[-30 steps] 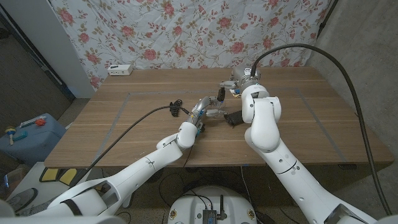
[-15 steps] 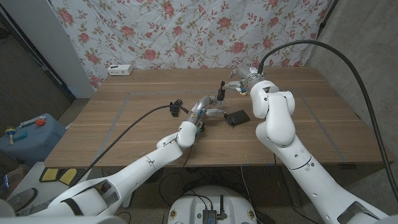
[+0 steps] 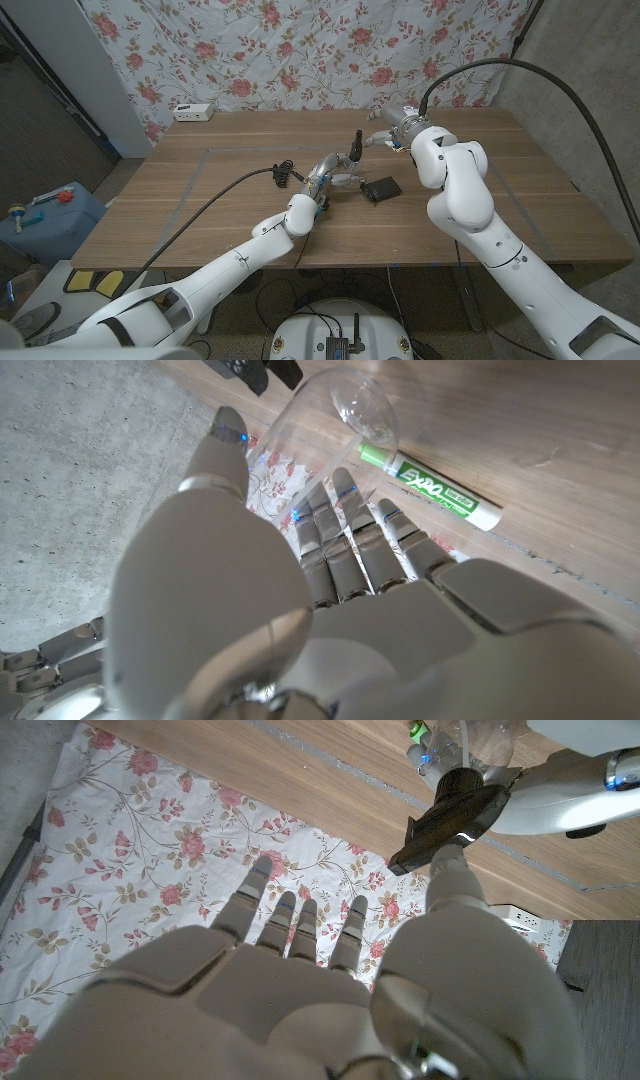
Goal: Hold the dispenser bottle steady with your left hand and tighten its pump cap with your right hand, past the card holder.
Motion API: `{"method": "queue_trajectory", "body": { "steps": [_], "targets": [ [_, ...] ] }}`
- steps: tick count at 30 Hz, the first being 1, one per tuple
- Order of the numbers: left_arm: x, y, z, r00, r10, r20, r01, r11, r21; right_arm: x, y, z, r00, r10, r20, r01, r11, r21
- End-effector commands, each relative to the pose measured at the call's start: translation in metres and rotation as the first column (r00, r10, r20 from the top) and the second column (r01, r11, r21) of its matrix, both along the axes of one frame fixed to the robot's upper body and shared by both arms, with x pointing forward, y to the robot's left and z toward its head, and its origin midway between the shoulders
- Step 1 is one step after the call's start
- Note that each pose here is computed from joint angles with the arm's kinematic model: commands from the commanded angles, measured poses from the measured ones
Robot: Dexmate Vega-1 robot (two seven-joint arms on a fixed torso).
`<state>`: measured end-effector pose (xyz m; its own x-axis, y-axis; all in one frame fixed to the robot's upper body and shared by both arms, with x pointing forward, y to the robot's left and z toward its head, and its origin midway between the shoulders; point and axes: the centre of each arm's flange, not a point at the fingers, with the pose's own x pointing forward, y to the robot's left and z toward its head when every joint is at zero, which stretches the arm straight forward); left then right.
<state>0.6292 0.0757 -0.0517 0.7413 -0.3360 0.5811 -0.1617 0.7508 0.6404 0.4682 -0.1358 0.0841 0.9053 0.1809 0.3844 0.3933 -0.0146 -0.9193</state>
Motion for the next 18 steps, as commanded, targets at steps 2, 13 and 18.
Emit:
{"method": "queue_trajectory", "body": {
  "steps": [2,13,18],
  "targets": [
    [0.0003,-0.0015,0.0019,1.0,-0.005,0.0,0.005,1.0,0.01,0.0023,-0.0031,0.002,0.997,0.063,0.033,-0.061,0.996,-0.068],
    [0.0008,-0.002,0.0024,1.0,-0.004,-0.002,0.004,1.0,0.013,0.0071,-0.0046,0.0055,0.992,0.121,0.035,-0.117,0.987,-0.115],
    [0.0015,-0.0025,0.0028,1.0,-0.004,-0.002,0.004,1.0,0.013,0.0092,-0.0052,0.0068,0.989,0.144,0.027,-0.14,0.982,-0.126]
  ]
}}
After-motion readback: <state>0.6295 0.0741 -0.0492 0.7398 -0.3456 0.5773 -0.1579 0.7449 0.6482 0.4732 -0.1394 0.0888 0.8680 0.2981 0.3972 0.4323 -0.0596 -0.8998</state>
